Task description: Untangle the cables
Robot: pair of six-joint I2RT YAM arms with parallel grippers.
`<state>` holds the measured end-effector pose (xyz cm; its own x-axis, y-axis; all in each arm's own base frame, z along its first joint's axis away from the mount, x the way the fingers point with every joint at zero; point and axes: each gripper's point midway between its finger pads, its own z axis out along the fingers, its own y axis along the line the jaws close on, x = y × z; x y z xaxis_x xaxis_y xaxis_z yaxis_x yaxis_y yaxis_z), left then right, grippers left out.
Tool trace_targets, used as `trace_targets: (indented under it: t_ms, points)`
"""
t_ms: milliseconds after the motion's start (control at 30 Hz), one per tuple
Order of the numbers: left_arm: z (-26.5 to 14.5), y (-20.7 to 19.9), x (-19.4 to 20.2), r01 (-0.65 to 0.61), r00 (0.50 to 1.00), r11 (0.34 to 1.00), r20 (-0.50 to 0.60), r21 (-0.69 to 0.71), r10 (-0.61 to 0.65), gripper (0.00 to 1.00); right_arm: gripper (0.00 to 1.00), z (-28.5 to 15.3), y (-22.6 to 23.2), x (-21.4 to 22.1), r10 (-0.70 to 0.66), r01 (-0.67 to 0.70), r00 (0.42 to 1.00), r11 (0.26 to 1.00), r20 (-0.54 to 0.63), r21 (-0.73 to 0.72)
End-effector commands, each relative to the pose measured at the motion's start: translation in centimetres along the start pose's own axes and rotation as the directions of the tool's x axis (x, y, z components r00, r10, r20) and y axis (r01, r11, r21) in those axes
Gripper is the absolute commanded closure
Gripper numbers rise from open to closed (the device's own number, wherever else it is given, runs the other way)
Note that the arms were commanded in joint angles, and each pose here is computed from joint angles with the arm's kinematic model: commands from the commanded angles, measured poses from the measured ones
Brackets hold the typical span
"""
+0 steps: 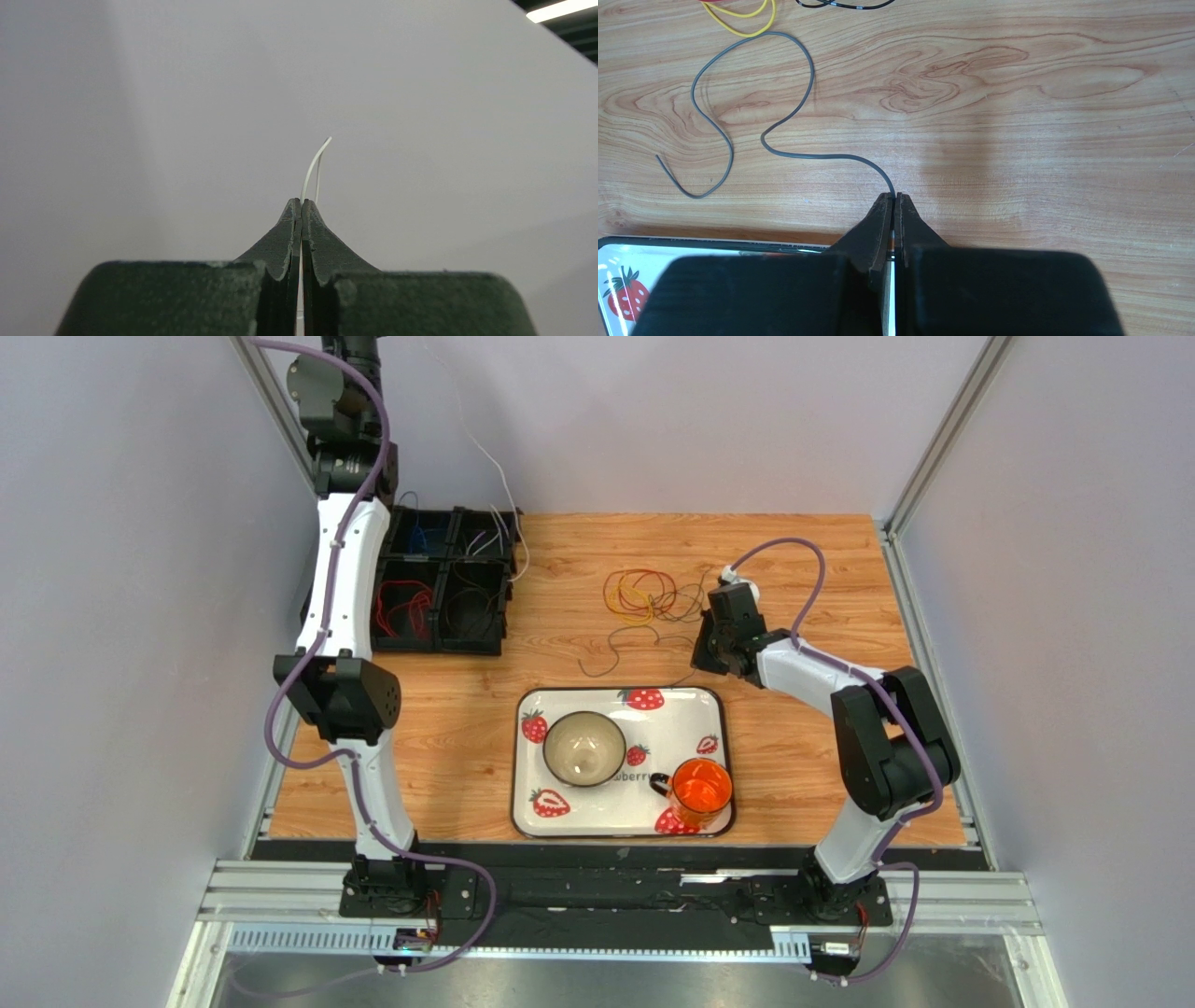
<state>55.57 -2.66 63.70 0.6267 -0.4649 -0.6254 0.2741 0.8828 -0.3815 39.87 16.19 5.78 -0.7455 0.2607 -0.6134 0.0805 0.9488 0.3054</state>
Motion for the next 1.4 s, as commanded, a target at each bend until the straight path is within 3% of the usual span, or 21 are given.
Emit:
trace_targets:
  t_ms: [0,200,267,367,467,667,833,933,1100,1233,1367]
  points:
    - [0.3,-3.4,-6.9,0.265,0.954,0.954,0.104,0.144,-0.281,1.00,1.00,0.0,0.6,-1.2,0.016,-0.015,0.999,1.000,0.046,-0.024]
    - [0.2,-4.9,-3.6,0.524,0.845,0.824,-0.005,0.215,-0.535,1.00,1.00,-0.2,0.7,-1.3,0.020,-0.018,0.998,0.999,0.055,-0.032]
    - [-0.3,-6.9,-2.6,0.539,0.837,0.810,-0.043,0.232,-0.545,1.00,1.00,-0.1,0.7,-1.2,0.018,-0.017,0.998,0.999,0.052,-0.032]
    - [-1.1,-8.3,-0.3,0.499,0.866,0.845,-0.079,0.192,-0.494,1.00,1.00,-0.2,0.6,-1.2,0.018,-0.017,0.999,0.999,0.051,-0.030]
    - [-1.7,-7.1,3.6,0.465,0.884,0.877,-0.121,0.117,-0.452,1.00,1.00,-0.2,0.6,-1.3,0.021,-0.019,0.998,0.999,0.056,-0.031]
    - [-2.2,-8.1,9.6,0.538,0.830,0.834,-0.254,0.124,-0.497,1.00,1.00,-0.2,0.6,-1.2,0.023,-0.022,0.998,0.999,0.056,-0.031]
    - [-2.4,-8.9,10.6,0.499,0.851,0.860,-0.248,0.110,-0.463,1.00,1.00,-0.2,0.6,-1.2,0.025,-0.023,0.998,0.999,0.055,-0.030]
    - [-2.5,-8.8,11.5,0.541,0.824,0.835,-0.259,0.097,-0.504,1.00,1.00,-0.2,0.6,-1.3,0.026,-0.025,0.998,0.999,0.057,-0.029]
    - [-4.7,-7.7,17.0,0.575,0.774,0.818,-0.331,0.011,-0.539,1.00,1.00,-0.1,0.6,-1.2,0.026,-0.025,0.998,0.999,0.056,-0.028]
    - [-5.5,-8.0,18.0,0.564,0.780,0.825,-0.339,0.018,-0.526,1.00,1.00,-0.1,0.6,-1.2,0.026,-0.025,0.998,0.999,0.054,-0.028]
    - [-5.7,-9.6,19.0,0.607,0.746,0.793,-0.379,0.048,-0.548,1.00,1.00,-0.1,0.7,-1.3,0.027,-0.025,0.998,0.999,0.058,-0.033]
